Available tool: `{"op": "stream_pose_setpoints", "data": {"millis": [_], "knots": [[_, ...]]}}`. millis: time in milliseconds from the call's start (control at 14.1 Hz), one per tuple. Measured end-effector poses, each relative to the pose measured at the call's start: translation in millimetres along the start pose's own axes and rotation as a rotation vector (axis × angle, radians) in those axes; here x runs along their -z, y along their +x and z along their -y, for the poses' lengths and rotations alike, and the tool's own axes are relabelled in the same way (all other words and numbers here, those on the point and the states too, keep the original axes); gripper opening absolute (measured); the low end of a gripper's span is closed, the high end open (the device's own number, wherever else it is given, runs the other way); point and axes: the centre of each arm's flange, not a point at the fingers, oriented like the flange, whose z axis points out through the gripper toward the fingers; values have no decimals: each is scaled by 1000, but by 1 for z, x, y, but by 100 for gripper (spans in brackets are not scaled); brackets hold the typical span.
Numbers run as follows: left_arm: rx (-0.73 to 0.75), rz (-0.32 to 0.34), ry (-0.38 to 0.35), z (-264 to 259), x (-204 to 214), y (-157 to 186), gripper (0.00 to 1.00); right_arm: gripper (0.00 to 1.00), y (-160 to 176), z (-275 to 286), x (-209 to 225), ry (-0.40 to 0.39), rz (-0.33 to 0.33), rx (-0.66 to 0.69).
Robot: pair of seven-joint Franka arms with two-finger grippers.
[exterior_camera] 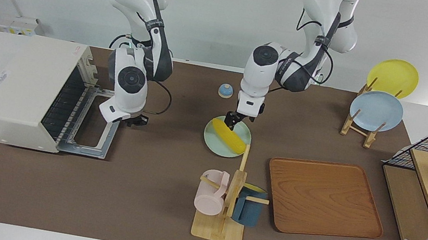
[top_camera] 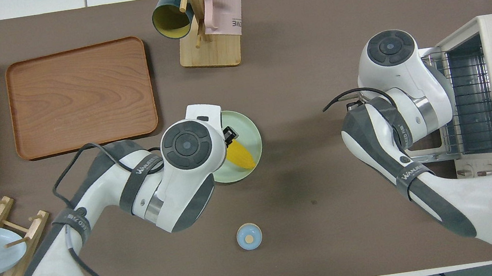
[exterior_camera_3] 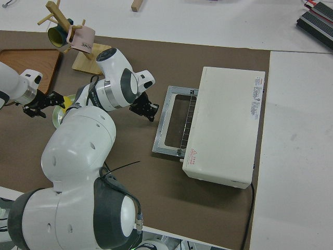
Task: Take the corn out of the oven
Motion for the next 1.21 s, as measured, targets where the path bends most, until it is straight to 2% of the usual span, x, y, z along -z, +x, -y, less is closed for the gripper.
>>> {"op": "stream_pose_setpoints", "data": {"millis": [142,355,426,568,639,852,1065,1206], "knots": [[-2,-8,-5,-13,-21,-3,100,1,2,-8,-2,-15,-2,13],[-24,-13,-4,-18,-32,-1,98,1,4,-16,-4,-14,1,8],[-54,-13,-2,-18,-33,-1,89,1,4,-15,-4,-14,1,13],[-87,-12,0,-18,-33,0,63,1,4,-16,0,-21,9,51],[-93,-12,2,-19,-32,0,57,1,5,-16,7,-29,22,80],[-99,1,34,-20,-26,0,57,1,5,-33,47,-45,71,166],[-89,20,90,-23,3,11,57,1,-8,-95,98,-34,62,227],[-78,24,85,-10,34,36,57,1,-17,-142,115,-37,46,238]]}}
